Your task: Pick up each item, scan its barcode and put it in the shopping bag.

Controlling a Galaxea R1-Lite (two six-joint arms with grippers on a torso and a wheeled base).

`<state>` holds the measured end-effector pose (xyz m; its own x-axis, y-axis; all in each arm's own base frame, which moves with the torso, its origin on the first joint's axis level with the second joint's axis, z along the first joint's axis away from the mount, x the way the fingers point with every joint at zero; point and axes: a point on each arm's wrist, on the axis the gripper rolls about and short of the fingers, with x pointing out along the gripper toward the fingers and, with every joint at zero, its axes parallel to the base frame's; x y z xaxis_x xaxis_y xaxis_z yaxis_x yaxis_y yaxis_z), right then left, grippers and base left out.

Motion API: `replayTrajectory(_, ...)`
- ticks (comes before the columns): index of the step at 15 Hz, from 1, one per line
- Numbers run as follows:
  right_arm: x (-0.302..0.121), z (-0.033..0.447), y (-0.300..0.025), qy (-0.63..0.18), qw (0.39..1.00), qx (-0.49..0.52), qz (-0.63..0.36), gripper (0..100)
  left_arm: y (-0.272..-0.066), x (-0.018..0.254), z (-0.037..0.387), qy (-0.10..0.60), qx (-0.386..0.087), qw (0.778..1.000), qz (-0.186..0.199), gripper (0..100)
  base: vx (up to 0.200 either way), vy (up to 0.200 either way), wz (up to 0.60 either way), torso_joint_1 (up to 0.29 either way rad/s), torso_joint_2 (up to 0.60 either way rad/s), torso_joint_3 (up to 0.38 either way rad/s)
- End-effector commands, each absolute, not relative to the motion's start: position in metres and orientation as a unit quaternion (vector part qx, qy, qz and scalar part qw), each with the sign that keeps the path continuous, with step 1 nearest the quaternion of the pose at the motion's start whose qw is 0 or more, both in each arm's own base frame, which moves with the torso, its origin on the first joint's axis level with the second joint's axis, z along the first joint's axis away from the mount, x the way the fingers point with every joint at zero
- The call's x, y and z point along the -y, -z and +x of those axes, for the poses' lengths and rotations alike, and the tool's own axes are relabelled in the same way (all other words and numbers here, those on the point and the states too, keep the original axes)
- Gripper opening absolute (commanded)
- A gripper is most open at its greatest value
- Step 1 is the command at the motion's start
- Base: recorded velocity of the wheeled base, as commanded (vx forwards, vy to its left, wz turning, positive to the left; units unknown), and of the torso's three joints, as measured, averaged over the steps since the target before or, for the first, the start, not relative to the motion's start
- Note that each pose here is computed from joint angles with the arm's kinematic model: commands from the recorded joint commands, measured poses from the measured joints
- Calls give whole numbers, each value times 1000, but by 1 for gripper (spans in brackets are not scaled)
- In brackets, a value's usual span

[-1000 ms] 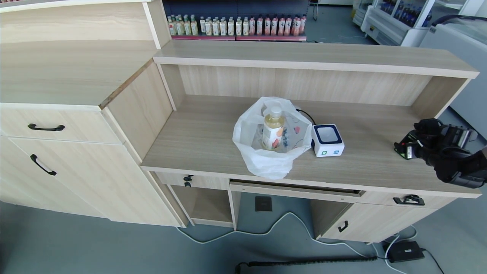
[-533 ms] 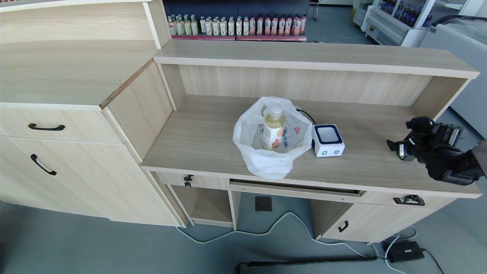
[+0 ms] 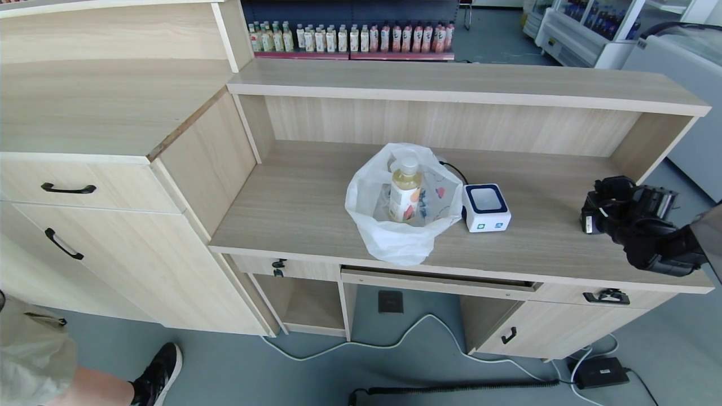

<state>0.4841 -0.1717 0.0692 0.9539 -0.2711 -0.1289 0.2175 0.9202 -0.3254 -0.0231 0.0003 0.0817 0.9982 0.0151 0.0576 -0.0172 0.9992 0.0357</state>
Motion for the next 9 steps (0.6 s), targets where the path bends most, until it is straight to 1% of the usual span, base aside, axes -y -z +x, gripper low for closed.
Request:
replayTrajectory(1, 171, 483, -79, 126, 976, -75, -163, 0, -82, 0, -23, -8, 29, 999, 18, 100, 0, 0, 0, 0, 0, 0)
replayTrajectory(2, 170, 480, -89, 126, 973, -71, -179, 0, -82, 0, -23, -8, 29, 999, 18, 100, 0, 0, 0, 0, 0, 0)
replayTrajectory(4, 170, 458, -110, 130, 963, -80, -221, 0, -82, 0, -23, -8, 29, 999, 18, 100, 0, 0, 0, 0, 0, 0)
replayTrajectory(6, 162, 414, -144, 137, 954, -74, -256, 0, -82, 0, -23, -8, 29, 999, 18, 100, 0, 0, 0, 0, 0, 0)
replayTrajectory(7, 158, 393, -154, 141, 949, -77, -272, 0, -81, 0, -23, -8, 28, 999, 18, 100, 0, 0, 0, 0, 0, 0)
replayTrajectory(9, 154, 321, -179, 166, 913, -91, -363, 0, -82, 0, -23, -8, 29, 999, 18, 100, 0, 0, 0, 0, 0, 0)
